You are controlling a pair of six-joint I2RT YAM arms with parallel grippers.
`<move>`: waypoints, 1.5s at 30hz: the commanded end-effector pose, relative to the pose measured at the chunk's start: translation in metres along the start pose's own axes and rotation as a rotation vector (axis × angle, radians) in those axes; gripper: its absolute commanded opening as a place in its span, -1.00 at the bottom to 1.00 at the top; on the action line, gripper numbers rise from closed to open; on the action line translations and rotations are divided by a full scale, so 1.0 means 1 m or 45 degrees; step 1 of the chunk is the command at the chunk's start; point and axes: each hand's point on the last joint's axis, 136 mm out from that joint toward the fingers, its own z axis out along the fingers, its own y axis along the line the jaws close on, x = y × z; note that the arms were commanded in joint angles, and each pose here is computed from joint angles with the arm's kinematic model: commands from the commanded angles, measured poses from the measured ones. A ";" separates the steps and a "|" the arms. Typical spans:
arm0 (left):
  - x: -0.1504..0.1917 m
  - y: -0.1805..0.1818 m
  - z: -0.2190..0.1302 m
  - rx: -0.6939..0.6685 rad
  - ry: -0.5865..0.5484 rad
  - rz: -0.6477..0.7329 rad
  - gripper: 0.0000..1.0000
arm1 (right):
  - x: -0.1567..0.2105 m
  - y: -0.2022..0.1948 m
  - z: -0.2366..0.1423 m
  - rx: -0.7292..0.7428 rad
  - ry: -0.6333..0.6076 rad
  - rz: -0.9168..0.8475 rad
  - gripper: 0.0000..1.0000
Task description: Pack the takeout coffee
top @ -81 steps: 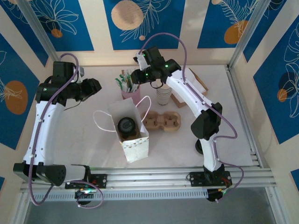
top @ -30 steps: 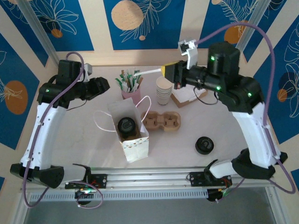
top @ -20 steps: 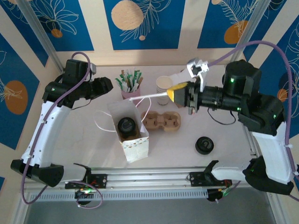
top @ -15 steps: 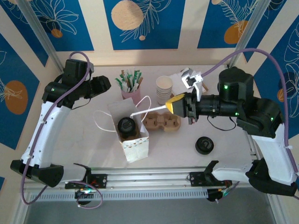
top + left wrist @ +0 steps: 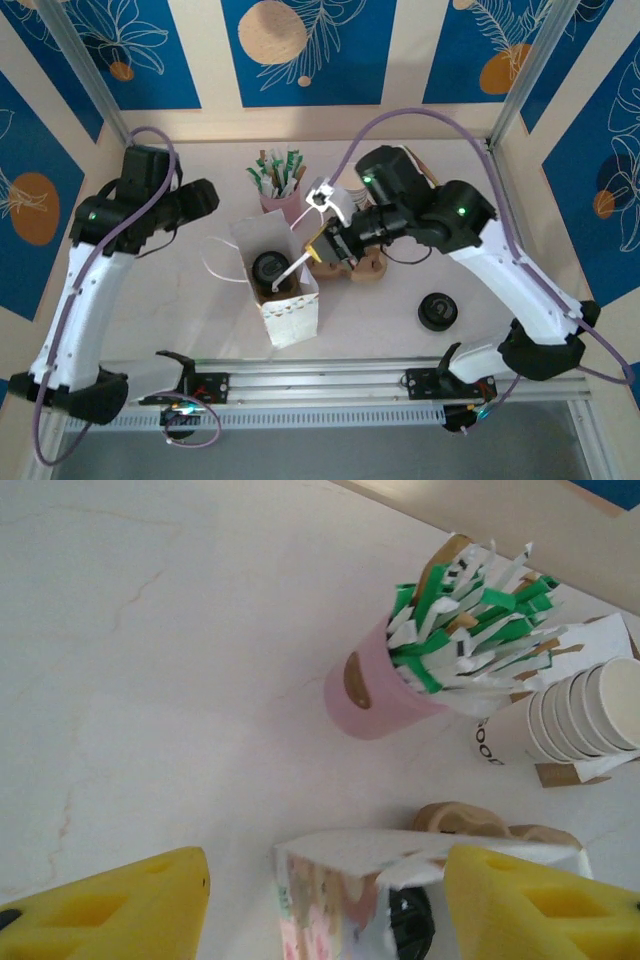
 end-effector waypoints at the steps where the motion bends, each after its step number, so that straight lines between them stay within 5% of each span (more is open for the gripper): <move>1: 0.016 0.021 -0.010 -0.079 0.006 -0.032 0.28 | 0.013 0.003 0.016 -0.002 0.074 -0.129 -0.92; 6: 0.030 0.027 -0.014 -0.051 0.000 -0.070 0.31 | 0.017 0.003 0.034 0.040 0.111 -0.177 -0.38; 14: 0.057 0.018 0.000 0.082 0.083 -0.169 0.29 | -0.039 -0.015 0.008 0.259 -0.207 -0.176 -0.24; 20: 0.058 0.013 0.004 0.131 0.064 -0.134 0.30 | -0.067 -0.085 -0.055 0.559 -0.542 0.102 -0.14; 26: 0.044 0.011 0.006 0.117 0.008 -0.082 0.35 | -0.042 -0.174 -0.124 0.864 -0.750 0.544 0.02; 32: 0.031 0.013 -0.003 0.115 -0.088 -0.092 0.47 | 0.001 -0.250 -0.149 1.003 -0.740 0.824 0.17; 37: 0.012 0.016 -0.020 0.067 -0.169 -0.075 0.96 | 0.028 -0.314 -0.140 1.016 -0.644 0.952 0.31; 45: 0.001 0.013 -0.030 0.042 -0.174 -0.017 1.00 | 0.050 -0.394 -0.115 0.999 -0.561 1.005 0.37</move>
